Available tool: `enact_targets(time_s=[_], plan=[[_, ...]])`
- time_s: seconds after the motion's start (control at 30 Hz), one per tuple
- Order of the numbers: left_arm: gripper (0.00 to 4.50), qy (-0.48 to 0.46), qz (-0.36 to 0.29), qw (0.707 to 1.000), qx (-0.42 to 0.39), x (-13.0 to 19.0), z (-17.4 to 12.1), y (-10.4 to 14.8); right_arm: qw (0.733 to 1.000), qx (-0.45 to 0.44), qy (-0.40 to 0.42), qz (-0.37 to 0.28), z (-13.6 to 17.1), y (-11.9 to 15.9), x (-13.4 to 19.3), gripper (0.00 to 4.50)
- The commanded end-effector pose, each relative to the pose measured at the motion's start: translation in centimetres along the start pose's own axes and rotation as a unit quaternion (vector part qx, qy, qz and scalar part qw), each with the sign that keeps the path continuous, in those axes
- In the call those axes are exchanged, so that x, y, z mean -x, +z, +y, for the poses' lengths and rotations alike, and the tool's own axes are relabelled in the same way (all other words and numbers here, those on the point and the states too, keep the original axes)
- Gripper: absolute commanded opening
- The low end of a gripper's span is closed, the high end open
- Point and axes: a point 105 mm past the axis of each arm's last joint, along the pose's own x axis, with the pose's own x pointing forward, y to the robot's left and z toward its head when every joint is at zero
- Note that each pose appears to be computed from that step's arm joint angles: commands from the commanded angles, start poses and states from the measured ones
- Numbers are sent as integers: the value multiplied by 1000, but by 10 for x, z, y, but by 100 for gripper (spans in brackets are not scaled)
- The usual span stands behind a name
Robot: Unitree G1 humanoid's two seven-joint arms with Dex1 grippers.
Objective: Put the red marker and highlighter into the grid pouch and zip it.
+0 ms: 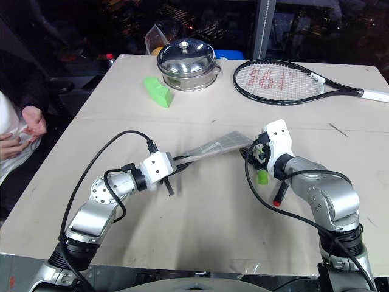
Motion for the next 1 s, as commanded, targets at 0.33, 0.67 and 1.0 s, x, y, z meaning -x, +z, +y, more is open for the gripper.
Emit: enact_targets(time_s=[0.33, 0.67, 1.0], plan=[[0, 12, -14, 1000, -15, 1, 2, 8, 1000, -10, 7, -17, 0, 12, 5, 3], [0, 16, -8, 1000, -23, 0, 5, 8, 995, -38, 92, 23, 16, 6, 18, 3], [0, 10, -6, 1000, -27, -1, 3, 8, 988, -50, 142, 34, 30, 8, 17, 3]])
